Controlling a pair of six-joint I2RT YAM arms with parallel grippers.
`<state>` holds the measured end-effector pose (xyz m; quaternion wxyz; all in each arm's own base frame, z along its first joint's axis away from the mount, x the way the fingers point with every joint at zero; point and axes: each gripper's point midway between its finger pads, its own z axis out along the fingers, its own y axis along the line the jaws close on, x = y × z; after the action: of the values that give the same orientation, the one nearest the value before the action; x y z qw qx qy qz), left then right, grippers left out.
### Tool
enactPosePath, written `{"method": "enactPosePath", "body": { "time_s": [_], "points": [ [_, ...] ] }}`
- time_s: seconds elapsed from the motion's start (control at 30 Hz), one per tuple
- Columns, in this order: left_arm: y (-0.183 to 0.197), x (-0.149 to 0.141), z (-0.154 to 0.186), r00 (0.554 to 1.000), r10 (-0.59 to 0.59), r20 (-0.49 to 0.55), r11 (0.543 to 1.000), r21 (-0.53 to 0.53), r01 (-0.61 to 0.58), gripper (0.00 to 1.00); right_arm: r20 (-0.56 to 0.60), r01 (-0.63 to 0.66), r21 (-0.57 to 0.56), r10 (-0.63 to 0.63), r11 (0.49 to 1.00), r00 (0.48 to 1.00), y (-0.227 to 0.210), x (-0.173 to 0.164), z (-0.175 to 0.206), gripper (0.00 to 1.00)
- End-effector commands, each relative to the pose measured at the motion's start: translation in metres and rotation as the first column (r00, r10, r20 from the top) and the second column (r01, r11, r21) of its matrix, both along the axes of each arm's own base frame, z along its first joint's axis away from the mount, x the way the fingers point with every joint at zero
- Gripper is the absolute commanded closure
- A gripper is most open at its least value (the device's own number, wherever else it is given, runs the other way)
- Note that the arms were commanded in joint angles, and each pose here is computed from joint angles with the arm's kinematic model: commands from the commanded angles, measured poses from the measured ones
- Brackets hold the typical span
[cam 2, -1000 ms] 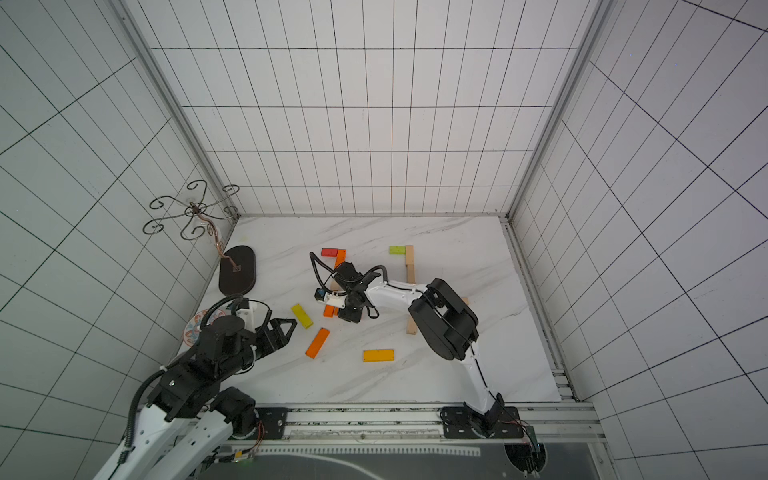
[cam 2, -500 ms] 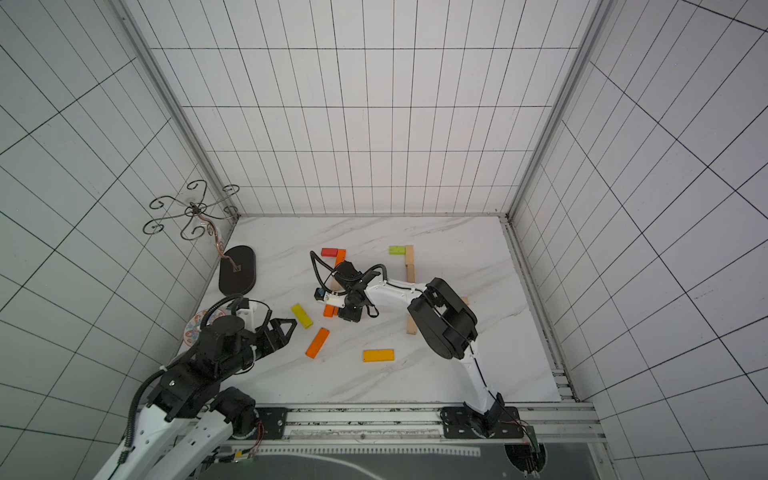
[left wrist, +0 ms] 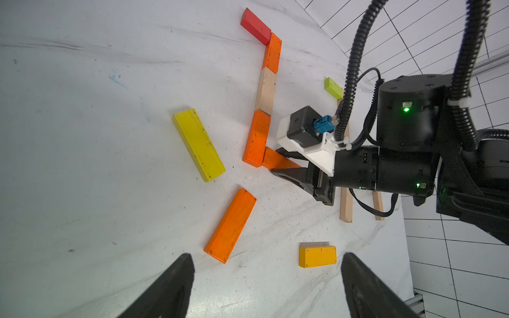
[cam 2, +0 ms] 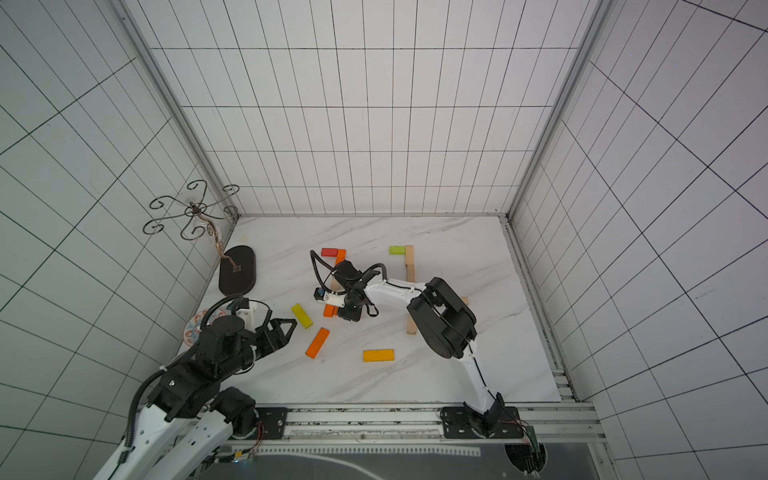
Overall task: Assemble a giraffe with building blocks
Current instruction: Assemble the building block at the center of the board.
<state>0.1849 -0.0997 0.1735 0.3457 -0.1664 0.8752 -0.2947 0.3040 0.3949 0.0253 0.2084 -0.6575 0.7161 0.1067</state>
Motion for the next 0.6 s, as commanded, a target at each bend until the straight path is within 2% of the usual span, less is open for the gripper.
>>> {"method": "enactPosePath", "body": {
  "time_s": [0.0, 0.2, 0.4, 0.57],
  "points": [
    [0.0017, 0.0036, 0.0052, 1.000, 0.014, 0.020, 1.000, -0.001, -0.014, 0.16, -0.019, -0.024, -0.017, 0.024, 1.000, 1.000, 0.0055, 0.0032, -0.0028, 0.61],
    [0.0014, 0.0042, 0.0054, 1.000, 0.013, 0.021, 1.000, 0.000, -0.013, 0.16, -0.018, -0.025, -0.015, 0.025, 1.000, 1.000, 0.0069, 0.0037, -0.0022, 0.60],
    [0.0012, 0.0041, 0.0058, 1.000, 0.011, 0.023, 1.000, -0.001, -0.011, 0.16, -0.031, -0.028, -0.010, 0.028, 1.000, 0.999, 0.0094, 0.0028, -0.0022, 0.67],
    [0.0012, 0.0040, 0.0057, 1.000, 0.011, 0.023, 1.000, -0.001, -0.011, 0.16, -0.032, -0.027, -0.012, 0.027, 1.000, 0.999, 0.0099, 0.0029, -0.0026, 0.67]
  ]
}}
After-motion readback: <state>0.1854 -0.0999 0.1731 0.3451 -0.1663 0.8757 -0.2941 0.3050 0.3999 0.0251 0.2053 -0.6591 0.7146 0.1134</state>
